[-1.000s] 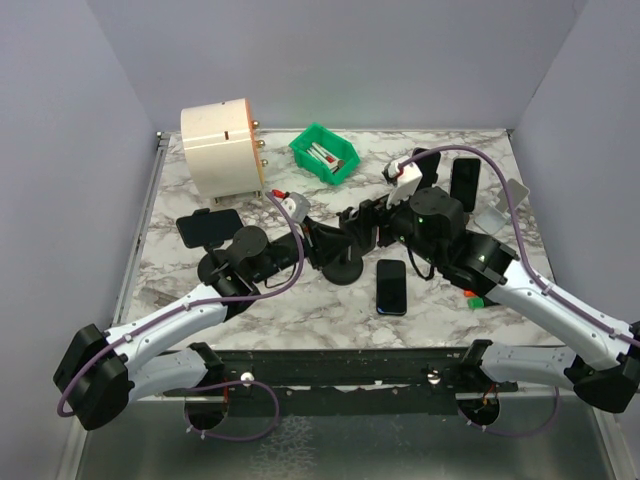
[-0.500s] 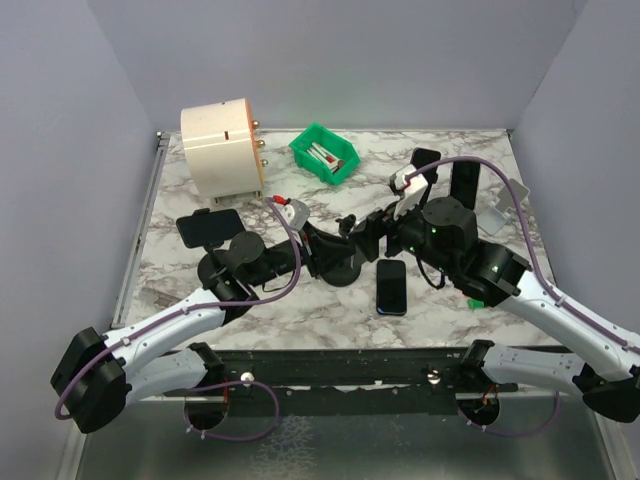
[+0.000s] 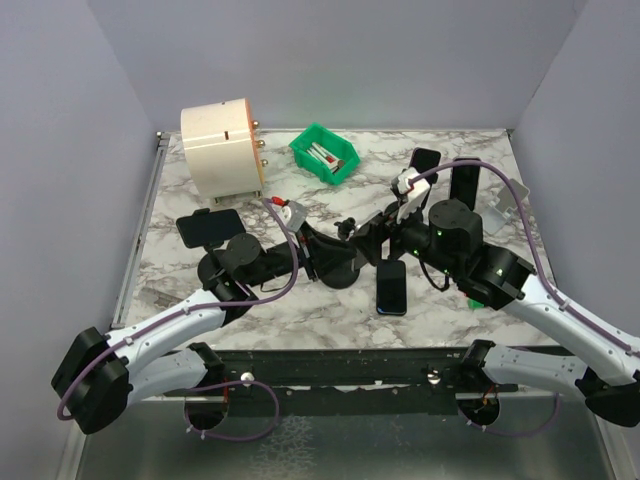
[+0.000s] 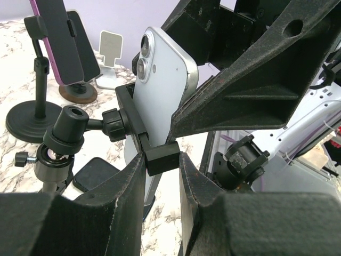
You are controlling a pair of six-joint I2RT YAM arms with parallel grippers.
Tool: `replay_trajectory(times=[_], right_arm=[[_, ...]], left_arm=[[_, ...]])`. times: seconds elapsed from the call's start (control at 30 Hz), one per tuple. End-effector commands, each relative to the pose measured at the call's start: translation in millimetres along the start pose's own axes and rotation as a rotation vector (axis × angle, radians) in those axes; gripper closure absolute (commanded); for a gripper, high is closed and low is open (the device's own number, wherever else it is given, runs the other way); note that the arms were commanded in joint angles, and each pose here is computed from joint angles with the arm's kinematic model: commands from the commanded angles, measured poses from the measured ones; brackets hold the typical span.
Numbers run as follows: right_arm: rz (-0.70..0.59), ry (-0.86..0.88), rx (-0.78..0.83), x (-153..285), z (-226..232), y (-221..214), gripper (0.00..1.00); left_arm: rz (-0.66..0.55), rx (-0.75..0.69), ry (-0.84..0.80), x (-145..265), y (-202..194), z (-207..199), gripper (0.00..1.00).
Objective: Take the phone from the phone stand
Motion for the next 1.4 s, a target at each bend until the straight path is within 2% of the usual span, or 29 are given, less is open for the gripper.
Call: replay_trajectory(times=[0.0,0.2,0.77,1.0,1.03,1.1,1.13,1.17,1.23,1.37], right_arm=[[-0.050,0.079,0.021,15,4,8,1.00],[-0.059,0.091,0.009,21,5,11,1.00],[-0.063,-0.051,-0.032,24,-5,7,0.99],[-0.055,-0.055,-0.070,14,-3,6,0.99],[-0.055,-0.056,-0.077,12,-2,7,0.99],[-0.058,-0.067,-0.098,8,-1,10,0.99],[-0.061,-0.071,-0.105,6,0,12,0.99],[-0.064,-0.078,-0.111,5,0,14,1.00],[-0.061,-0.093,-0.122,1,1,16,1.00],[-0.052,-0.111,-0.137,-6,2,19,1.00]], left_arm=[[-0.069,-0.008,0.007,1,9,6,1.00],[-0.077,-0.001,0.018,2,9,9,1.00],[-0.083,-0.003,0.075,7,3,16,1.00],[-0.051,0.030,0.017,0,4,13,1.00],[-0.048,0.036,0.009,0,4,13,0.95],[-0.043,0.051,-0.007,-1,5,11,0.70],[-0.041,0.060,-0.016,-1,5,9,0.54],[-0.039,0.071,-0.023,0,6,8,0.43],[-0.039,0.083,-0.031,3,6,5,0.31],[-0.040,0.079,-0.027,8,6,2,0.22]])
Point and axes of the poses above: each gripper's point midway between its finger pads, its own x axis back along the fingers, its own z axis along the line the jaws close on, y = z × x, the point moved 10 cm from there along x, back along the fingers, and after that the axes turned 6 degrees about -x, right-handed, at the moved point
